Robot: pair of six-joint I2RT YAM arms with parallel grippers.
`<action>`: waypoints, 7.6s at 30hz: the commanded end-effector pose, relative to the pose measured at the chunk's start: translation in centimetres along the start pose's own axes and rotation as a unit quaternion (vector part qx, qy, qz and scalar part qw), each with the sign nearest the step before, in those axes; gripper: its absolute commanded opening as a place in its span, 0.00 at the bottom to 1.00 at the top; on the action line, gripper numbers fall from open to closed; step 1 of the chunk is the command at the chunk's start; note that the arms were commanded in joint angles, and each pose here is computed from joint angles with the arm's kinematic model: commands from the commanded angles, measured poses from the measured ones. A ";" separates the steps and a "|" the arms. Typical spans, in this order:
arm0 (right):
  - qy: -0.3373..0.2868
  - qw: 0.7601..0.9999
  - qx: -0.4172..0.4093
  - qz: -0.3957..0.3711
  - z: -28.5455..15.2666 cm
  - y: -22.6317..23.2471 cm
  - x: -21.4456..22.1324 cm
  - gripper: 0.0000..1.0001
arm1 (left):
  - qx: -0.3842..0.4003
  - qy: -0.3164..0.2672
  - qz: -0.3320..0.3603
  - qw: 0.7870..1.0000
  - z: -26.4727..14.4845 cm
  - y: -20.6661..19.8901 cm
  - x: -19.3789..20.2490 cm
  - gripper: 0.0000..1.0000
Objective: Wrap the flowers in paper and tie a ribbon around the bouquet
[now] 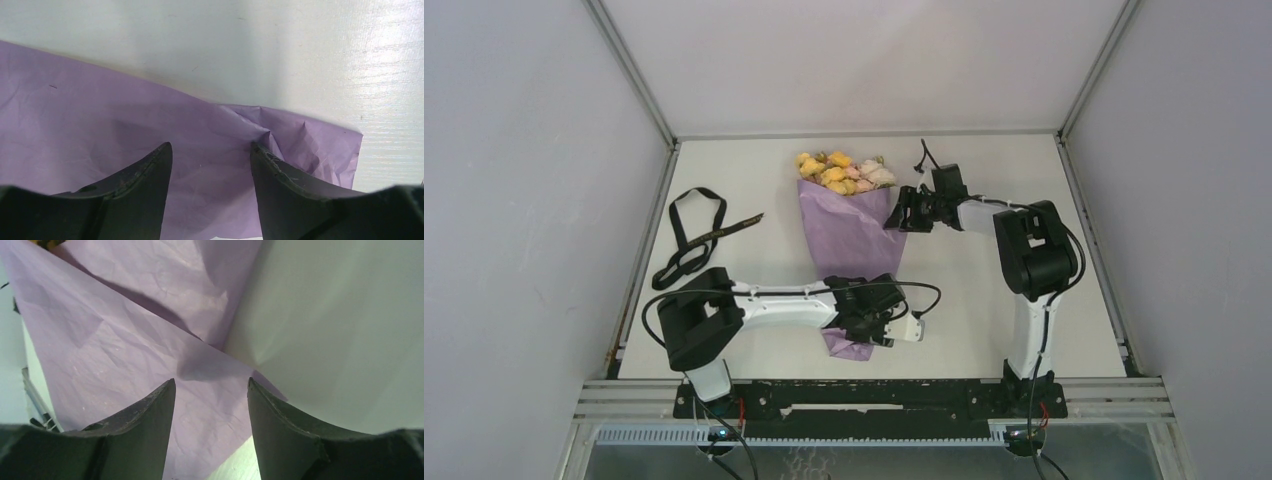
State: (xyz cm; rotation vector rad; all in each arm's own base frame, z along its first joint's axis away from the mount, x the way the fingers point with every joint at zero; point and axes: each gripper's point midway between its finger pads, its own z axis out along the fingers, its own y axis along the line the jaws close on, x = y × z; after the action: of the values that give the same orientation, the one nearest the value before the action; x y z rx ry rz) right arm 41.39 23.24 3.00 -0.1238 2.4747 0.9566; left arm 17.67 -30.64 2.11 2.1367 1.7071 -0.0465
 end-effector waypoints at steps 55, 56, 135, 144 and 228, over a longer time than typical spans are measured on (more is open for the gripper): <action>0.018 0.972 -0.203 0.120 4.5 11.0 5.6 0.02 | 0.074 -0.017 -0.664 0.744 0.2 13.5 14.7 0.84; 0.011 0.971 -0.210 0.118 3.9 11.4 5.1 0.00 | 0.069 -0.021 -0.659 0.749 -0.5 13.9 14.7 0.85; -0.085 0.976 -0.153 0.133 -5.3 5.9 -1.6 0.00 | 0.113 -0.230 -0.180 0.950 -31.1 5.5 -3.2 0.00; -0.134 0.969 -0.148 0.146 -6.6 7.0 -6.2 0.00 | 0.288 -0.080 -0.024 0.954 -22.4 -5.8 -4.1 0.00; 0.005 0.996 -0.078 0.047 -4.9 9.1 -0.3 0.00 | -0.137 0.235 -0.526 0.806 -12.4 21.1 54.9 0.75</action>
State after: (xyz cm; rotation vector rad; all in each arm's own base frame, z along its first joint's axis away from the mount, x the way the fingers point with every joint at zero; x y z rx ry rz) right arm 36.08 26.44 7.74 0.0123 2.5520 1.1961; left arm 48.17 21.93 4.52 0.5617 2.8115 0.4644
